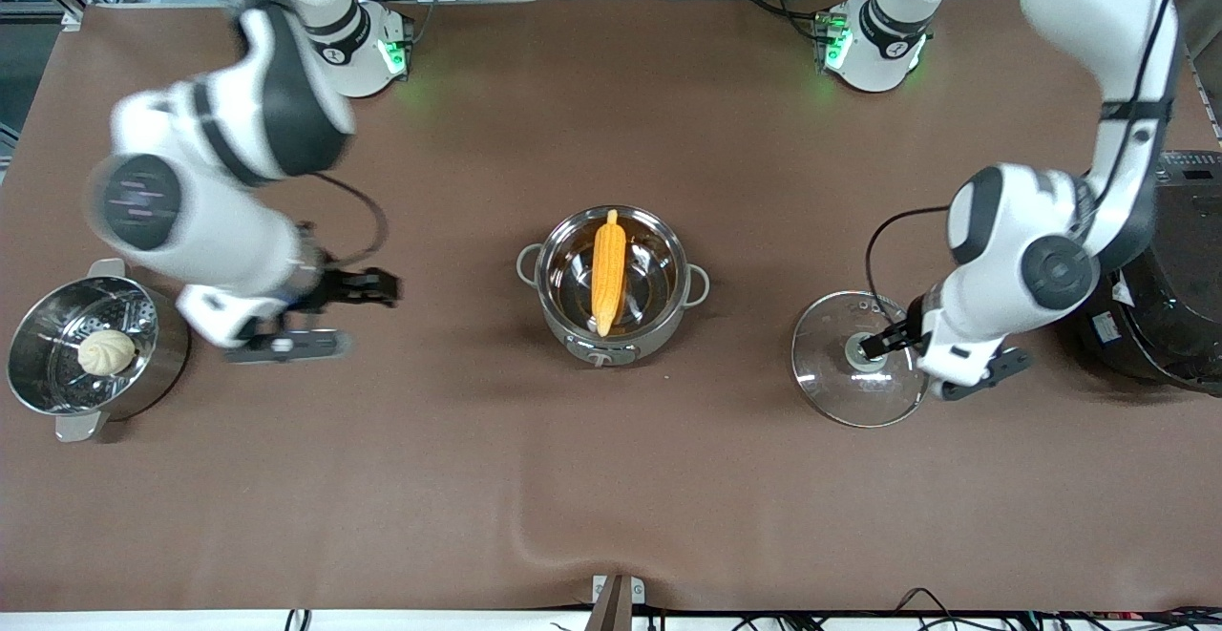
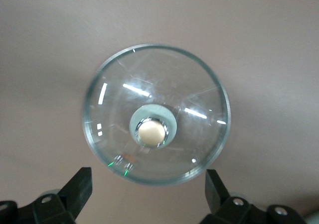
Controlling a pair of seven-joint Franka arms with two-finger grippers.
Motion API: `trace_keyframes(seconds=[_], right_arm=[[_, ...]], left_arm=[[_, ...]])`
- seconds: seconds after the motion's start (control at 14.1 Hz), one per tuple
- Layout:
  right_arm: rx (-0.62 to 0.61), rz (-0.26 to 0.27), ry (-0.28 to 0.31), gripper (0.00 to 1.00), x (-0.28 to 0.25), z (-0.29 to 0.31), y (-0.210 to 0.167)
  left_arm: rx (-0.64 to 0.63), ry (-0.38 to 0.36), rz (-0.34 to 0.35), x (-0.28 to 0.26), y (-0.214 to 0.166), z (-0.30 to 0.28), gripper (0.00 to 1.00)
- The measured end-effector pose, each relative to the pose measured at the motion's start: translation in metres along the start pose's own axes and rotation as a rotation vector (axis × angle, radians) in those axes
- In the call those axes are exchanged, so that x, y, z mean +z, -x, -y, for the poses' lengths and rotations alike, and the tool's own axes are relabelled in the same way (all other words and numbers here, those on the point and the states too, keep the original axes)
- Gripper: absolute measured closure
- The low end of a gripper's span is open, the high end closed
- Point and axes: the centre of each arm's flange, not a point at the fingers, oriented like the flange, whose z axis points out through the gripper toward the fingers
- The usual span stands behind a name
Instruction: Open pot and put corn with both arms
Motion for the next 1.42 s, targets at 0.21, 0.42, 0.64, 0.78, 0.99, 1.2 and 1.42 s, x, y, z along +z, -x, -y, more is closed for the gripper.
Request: trace_keyframes(seconds=[0.21,0.42,0.64,0.78,0.99,1.2,1.42], right_arm=[[0.052,-0.029,0.063,0.00,-0.060,-0.071,0.025],[0.070,-0.031,0.126,0.00,-0.112,-0.109,0.054],[0.093,-0.036,0.115,0.00,-0.136,-0.139,0.064],[0.074,-0.035,0.102,0.00,-0.139,-0.153,0.067],[0.096,-0.045,0.055,0.00,-0.139,-0.181,0.075],[0.092,-0.078,0.046,0.00,-0.129,-0.189,0.094],[0.085,-0.089,0.042,0.00,-0.137,-0.186,0.111]], left_arm=[[0.140,0.011,-0.055,-0.090,0.027,0.016,0.00],[0.307,-0.007,-0.053,-0.143,0.051,0.040,0.00],[0.393,-0.029,-0.018,-0.181,0.073,0.061,0.00],[0.517,-0.039,0.012,-0.206,0.084,0.076,0.00],[0.580,-0.031,-0.025,-0.237,0.078,0.102,0.00],[0.570,-0.031,-0.026,-0.247,0.081,0.103,0.00],[0.550,-0.034,-0.011,-0.248,0.085,0.099,0.00]])
